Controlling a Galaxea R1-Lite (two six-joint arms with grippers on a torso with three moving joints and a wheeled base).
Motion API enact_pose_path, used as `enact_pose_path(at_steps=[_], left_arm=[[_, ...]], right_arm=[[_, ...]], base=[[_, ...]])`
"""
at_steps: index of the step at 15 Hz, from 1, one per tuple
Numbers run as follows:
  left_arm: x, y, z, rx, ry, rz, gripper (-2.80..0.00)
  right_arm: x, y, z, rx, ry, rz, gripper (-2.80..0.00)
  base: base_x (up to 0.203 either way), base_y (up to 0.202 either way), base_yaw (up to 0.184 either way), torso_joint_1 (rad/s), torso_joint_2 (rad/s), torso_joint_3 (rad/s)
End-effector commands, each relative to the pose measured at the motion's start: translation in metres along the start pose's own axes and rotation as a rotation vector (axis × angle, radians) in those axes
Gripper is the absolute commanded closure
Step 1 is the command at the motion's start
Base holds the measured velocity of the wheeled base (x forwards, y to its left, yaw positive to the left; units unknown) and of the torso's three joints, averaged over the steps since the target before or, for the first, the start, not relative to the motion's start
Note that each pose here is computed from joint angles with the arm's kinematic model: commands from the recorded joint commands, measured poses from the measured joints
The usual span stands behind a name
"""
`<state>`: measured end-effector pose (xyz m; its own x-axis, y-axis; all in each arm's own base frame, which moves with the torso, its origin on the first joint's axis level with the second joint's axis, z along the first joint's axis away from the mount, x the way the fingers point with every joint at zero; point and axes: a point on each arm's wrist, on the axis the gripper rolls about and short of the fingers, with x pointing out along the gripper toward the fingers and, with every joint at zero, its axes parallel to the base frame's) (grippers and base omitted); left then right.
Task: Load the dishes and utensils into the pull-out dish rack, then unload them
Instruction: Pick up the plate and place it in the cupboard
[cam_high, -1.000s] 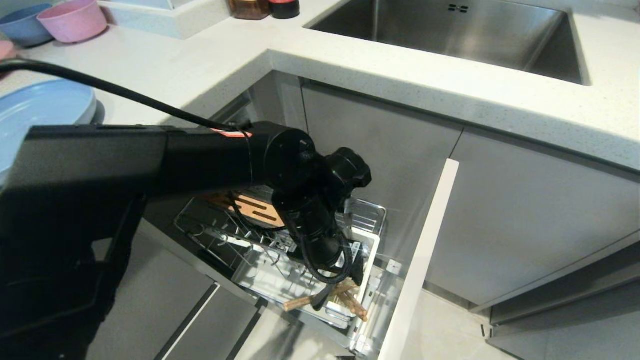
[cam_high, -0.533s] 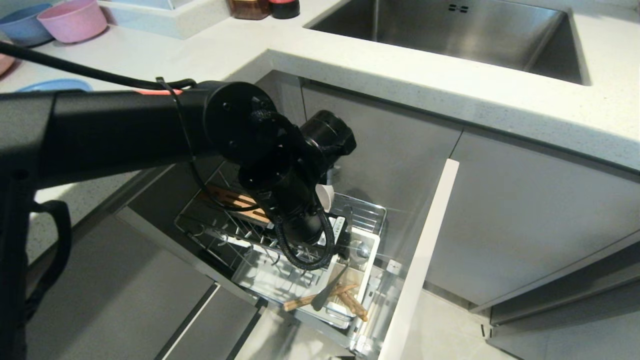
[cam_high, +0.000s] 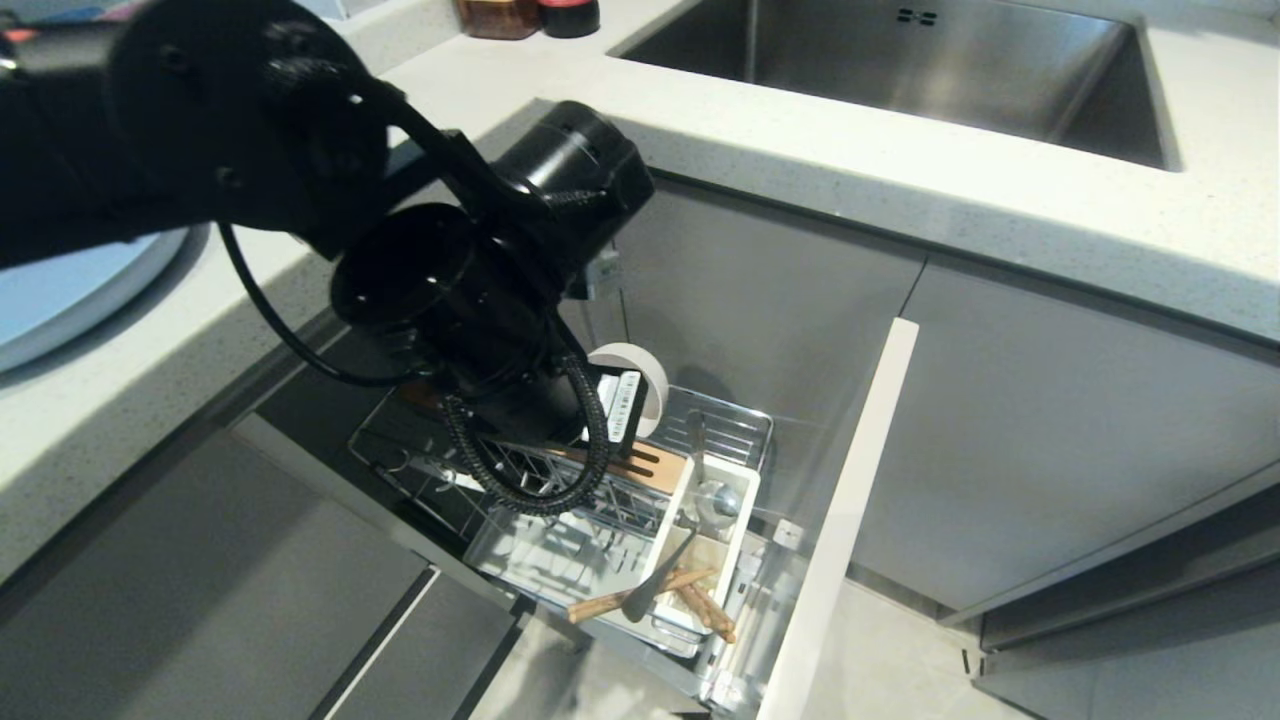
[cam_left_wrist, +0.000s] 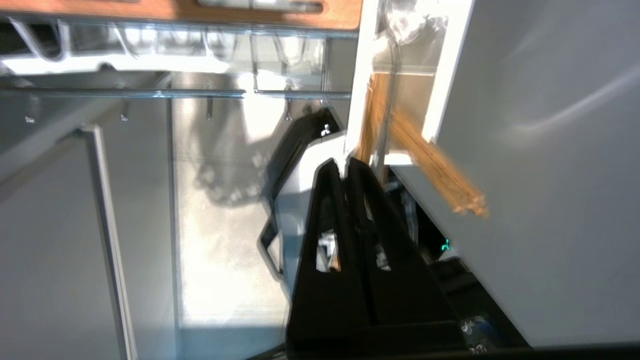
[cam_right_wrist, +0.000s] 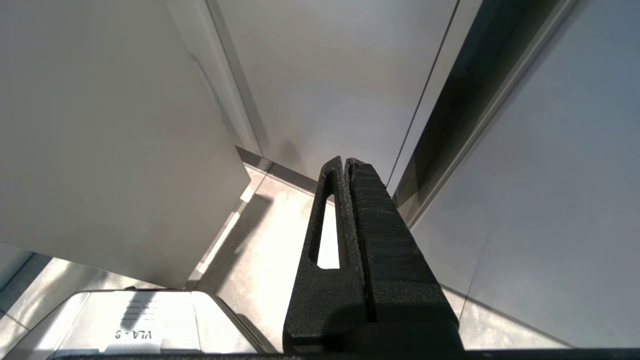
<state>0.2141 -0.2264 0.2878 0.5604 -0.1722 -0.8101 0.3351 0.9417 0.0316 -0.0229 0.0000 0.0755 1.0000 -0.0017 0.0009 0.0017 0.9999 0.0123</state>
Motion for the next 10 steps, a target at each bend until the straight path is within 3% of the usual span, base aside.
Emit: enact_pose_path(at_steps=[1,4,7,10], left_arm=[[-0.034,0.008,-0.006,-0.02,-0.078,-0.02,0.0],[-0.078,0.021,-0.015,-0.051,-0.218,-0.011,0.0],[-0.124,0.042,-0.021,-0.098,-0.421,0.008,0.0],[-0.16,0.068,-0.018,-0.067,-0.63,0.047,0.0]], right_arm=[[0.0,0.0,0.0,0.0,0.002,0.0,0.0],[0.0,0.0,0.0,0.0,0.002,0.0,0.0],[0.0,0.0,0.0,0.0,0.002,0.0,0.0],[0.0,0.0,0.0,0.0,0.002,0.0,0.0]], base=[[0.0,0.0,0.0,0.0,0.0,0.0],[0.0,0.0,0.0,0.0,0.0,0.0],[0.0,0.0,0.0,0.0,0.0,0.0],[0.0,0.0,0.0,0.0,0.0,0.0]])
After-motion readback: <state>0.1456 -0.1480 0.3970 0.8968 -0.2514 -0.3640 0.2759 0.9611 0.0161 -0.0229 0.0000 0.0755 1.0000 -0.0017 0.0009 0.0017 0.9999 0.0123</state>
